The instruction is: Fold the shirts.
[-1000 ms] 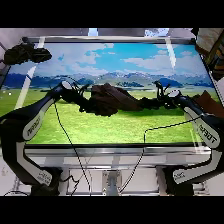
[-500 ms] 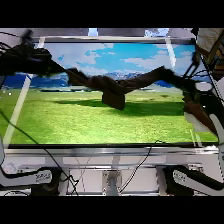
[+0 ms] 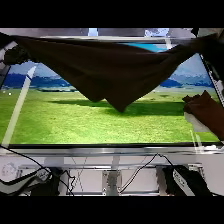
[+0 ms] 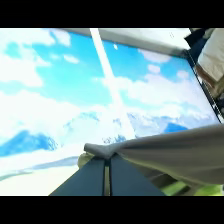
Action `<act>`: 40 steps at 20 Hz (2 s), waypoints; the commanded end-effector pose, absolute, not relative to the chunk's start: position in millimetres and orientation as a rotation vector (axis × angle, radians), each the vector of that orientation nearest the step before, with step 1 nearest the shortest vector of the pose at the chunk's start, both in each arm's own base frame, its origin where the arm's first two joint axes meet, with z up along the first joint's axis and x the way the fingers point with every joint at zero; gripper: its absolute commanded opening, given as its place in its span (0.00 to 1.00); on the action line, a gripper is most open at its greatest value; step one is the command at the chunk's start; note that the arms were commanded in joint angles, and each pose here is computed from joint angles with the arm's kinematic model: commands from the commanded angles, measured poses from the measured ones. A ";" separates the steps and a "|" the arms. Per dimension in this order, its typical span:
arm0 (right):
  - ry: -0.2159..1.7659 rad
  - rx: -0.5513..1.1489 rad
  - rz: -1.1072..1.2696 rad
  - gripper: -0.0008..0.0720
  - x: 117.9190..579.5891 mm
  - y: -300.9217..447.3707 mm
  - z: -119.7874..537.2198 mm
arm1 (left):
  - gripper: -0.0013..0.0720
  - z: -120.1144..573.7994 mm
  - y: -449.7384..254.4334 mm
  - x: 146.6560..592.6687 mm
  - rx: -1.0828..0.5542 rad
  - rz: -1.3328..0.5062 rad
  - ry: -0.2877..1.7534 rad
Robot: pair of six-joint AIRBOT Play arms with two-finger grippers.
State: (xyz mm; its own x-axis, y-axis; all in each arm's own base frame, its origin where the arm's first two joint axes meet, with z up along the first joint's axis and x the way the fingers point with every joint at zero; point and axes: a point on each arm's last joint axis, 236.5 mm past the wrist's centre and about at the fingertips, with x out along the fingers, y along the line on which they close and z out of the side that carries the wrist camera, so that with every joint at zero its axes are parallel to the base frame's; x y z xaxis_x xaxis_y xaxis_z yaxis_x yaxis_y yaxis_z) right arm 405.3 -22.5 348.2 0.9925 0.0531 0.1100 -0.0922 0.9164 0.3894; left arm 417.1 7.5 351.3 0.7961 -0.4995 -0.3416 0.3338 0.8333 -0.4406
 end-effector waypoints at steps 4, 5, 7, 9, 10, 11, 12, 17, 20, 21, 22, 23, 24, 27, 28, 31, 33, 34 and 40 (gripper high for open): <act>-0.324 0.217 0.079 0.05 305.8 -9.6 469.8 | 0.03 456.0 -1.9 376.4 -0.186 -0.415 0.208; -0.344 0.206 0.078 0.05 292.2 -7.1 482.1 | 0.03 468.1 -6.2 367.5 -0.166 -0.409 0.173; -0.321 0.189 0.102 0.05 271.0 5.1 490.5 | 0.03 487.7 -14.9 347.3 -0.106 -0.391 0.112; -0.239 0.161 0.117 0.05 258.1 15.5 480.0 | 0.03 501.5 -13.9 327.8 -0.043 -0.321 0.072; -0.200 0.174 0.118 0.05 253.3 17.9 472.5 | 0.03 505.5 -10.0 318.4 -0.008 -0.271 0.062; -0.147 0.206 0.122 0.05 249.4 20.9 461.1 | 0.03 507.3 -6.0 311.1 0.022 -0.229 0.060; -0.084 0.226 0.128 0.04 246.7 24.5 447.0 | 0.03 509.0 -1.6 305.7 0.045 -0.193 0.057; 0.206 0.251 0.173 0.04 237.9 43.7 381.4 | 0.03 480.5 21.9 335.1 -0.011 -0.164 0.120; 0.291 0.307 0.129 0.04 240.6 36.2 357.2 | 0.03 390.6 32.8 372.5 -0.146 -0.237 0.391; 0.334 0.336 0.115 0.05 245.4 33.5 341.3 | 0.03 357.3 32.8 382.6 -0.211 -0.276 0.486; 0.388 0.369 0.106 0.05 251.1 32.5 321.5 | 0.03 326.5 30.5 390.5 -0.261 -0.313 0.571; 0.454 0.393 0.101 0.05 258.4 31.8 295.6 | 0.03 291.3 27.3 397.0 -0.299 -0.342 0.671; 0.518 0.420 0.094 0.05 266.4 30.8 268.5 | 0.03 259.1 21.1 403.3 -0.330 -0.369 0.757; 0.651 0.545 0.027 0.05 299.6 18.9 183.1 | 0.03 159.6 -15.3 423.2 -0.370 -0.464 0.996; 0.660 0.594 -0.003 0.05 314.4 12.9 157.5 | 0.03 132.2 -28.6 430.4 -0.361 -0.492 1.052; 0.531 0.700 -0.099 0.05 368.2 -14.5 113.4 | 0.03 73.0 -58.4 481.1 -0.323 -0.505 1.046; 0.403 0.713 -0.165 0.05 401.2 -34.7 102.4 | 0.03 52.0 -66.0 519.5 -0.329 -0.445 0.969; 0.360 0.715 -0.187 0.05 414.5 -40.7 98.1 | 0.03 46.3 -67.9 533.0 -0.334 -0.419 0.937; 0.096 0.666 -0.275 0.19 460.7 -65.3 101.4 | 0.03 48.6 -79.0 557.9 -0.349 -0.391 0.847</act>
